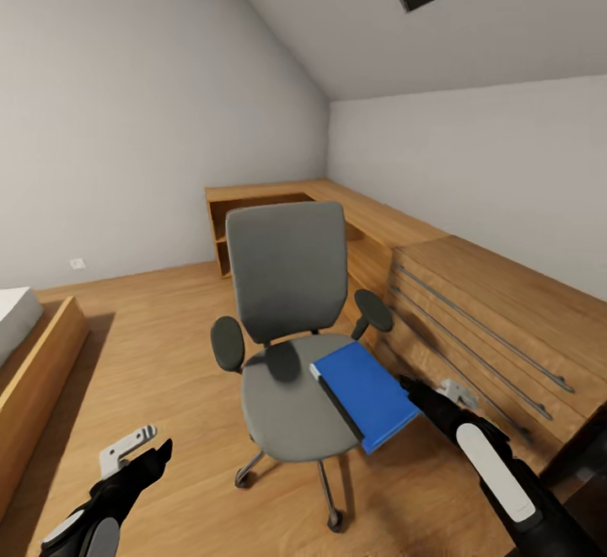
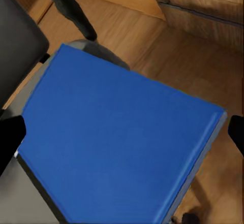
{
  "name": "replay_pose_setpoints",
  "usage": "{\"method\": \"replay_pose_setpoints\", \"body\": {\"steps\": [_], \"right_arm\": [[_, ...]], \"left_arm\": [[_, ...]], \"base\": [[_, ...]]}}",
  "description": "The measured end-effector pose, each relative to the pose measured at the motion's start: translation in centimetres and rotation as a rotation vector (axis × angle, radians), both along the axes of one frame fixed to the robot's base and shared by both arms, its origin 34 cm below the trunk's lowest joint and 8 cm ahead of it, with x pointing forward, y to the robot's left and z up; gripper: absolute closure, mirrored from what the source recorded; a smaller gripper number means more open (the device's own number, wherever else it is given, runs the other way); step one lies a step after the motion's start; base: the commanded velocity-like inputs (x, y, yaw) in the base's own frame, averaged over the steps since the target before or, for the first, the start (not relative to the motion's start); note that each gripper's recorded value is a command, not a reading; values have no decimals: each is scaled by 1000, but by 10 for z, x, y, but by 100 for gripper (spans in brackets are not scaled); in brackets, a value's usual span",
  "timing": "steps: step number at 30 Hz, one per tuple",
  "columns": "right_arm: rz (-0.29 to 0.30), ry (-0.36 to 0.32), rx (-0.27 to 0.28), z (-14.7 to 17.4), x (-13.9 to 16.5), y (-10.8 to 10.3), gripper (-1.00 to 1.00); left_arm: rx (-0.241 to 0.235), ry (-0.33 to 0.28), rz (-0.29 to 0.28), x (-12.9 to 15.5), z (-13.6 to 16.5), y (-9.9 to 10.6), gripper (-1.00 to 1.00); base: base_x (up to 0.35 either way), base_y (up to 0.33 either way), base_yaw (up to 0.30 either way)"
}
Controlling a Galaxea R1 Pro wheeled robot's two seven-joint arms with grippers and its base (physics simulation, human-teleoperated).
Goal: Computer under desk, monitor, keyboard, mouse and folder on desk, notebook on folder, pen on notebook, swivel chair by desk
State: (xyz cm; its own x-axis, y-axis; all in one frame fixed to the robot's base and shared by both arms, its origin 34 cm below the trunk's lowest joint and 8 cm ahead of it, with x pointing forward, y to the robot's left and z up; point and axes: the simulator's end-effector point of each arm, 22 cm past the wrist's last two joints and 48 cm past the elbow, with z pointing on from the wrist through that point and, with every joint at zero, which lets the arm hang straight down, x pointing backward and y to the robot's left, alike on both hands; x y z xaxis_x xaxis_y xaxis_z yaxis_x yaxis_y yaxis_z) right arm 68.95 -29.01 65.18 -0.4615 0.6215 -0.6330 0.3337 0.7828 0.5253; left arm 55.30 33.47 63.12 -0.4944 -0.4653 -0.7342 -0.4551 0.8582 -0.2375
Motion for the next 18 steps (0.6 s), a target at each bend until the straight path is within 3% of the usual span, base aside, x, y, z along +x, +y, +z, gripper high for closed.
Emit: {"method": "replay_pose_setpoints", "body": {"steps": [4,8,18], "right_arm": [[34,-85,106,-3,7,-8,-100],[30,-115,150,-13,7,-18,-100],[-16,-124,173,-35,4,-39,-100]], "left_arm": [[-3,-2,-1,-1,-8,-1,-100],[-6,-3,-2,-2,-15,-3,-100],[-8,-4,-7,-5,-36,-6,-100]], "base": [[0,0,-157],[0,0,-41],[0,0,-3]]}}
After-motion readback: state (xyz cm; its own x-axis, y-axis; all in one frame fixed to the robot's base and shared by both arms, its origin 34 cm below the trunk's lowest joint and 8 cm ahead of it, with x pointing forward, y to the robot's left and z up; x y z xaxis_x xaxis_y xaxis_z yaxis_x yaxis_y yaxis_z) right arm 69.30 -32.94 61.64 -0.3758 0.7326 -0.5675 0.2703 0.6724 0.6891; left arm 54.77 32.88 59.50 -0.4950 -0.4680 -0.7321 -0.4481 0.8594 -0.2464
